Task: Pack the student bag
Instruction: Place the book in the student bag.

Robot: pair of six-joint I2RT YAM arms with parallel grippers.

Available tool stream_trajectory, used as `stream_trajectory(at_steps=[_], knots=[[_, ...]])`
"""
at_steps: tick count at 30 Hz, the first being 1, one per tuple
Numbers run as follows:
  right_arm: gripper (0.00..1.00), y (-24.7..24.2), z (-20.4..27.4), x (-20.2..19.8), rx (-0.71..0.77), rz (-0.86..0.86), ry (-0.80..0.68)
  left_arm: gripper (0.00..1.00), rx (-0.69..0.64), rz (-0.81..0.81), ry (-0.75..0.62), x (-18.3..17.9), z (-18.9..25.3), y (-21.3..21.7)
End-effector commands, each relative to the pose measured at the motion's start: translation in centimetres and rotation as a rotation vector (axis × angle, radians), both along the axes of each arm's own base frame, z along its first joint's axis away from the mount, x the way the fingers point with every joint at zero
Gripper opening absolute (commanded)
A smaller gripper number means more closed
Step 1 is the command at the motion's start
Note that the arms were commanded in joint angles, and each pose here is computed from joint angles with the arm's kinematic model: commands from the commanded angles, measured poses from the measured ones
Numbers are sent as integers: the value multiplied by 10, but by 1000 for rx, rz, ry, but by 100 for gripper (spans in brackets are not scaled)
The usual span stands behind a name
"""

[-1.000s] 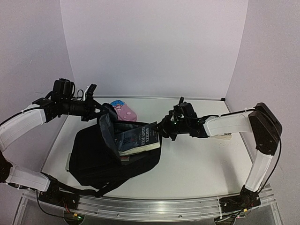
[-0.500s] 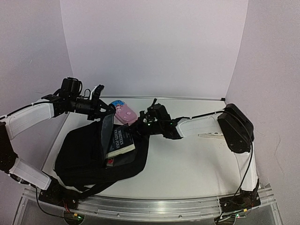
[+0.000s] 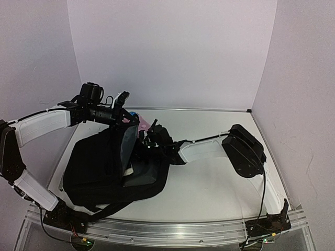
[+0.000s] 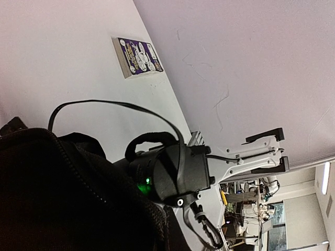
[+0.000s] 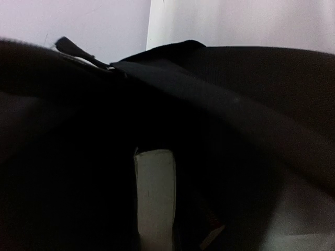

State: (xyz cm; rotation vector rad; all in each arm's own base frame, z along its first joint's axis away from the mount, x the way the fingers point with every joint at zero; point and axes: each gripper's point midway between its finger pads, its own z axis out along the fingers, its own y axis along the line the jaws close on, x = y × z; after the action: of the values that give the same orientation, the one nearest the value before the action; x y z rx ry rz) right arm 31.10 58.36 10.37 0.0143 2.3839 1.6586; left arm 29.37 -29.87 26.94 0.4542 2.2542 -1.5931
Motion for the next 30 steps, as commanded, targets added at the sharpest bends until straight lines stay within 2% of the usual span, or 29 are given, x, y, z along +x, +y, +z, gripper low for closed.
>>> stream_trajectory(at_steps=[1, 5, 14, 18, 22, 30], knots=[[16, 7, 35, 3, 62, -21, -107, 0, -139, -62, -187, 0, 64, -13], [46, -22, 58, 9, -44, -86, -234, 0, -113, -30, -200, 0, 64, -8], [83, -119, 105, 15, -399, -242, -455, 0, -36, 67, -142, -4, 37, 22], [91, -169, 101, 23, -541, -306, -461, 0, -21, 81, -115, -7, 27, 26], [93, -198, 78, 34, -621, -299, -418, 0, -16, 86, -99, -6, 22, 26], [92, -188, 23, 29, -694, -106, -368, 0, -8, 94, -90, -5, 18, 27]])
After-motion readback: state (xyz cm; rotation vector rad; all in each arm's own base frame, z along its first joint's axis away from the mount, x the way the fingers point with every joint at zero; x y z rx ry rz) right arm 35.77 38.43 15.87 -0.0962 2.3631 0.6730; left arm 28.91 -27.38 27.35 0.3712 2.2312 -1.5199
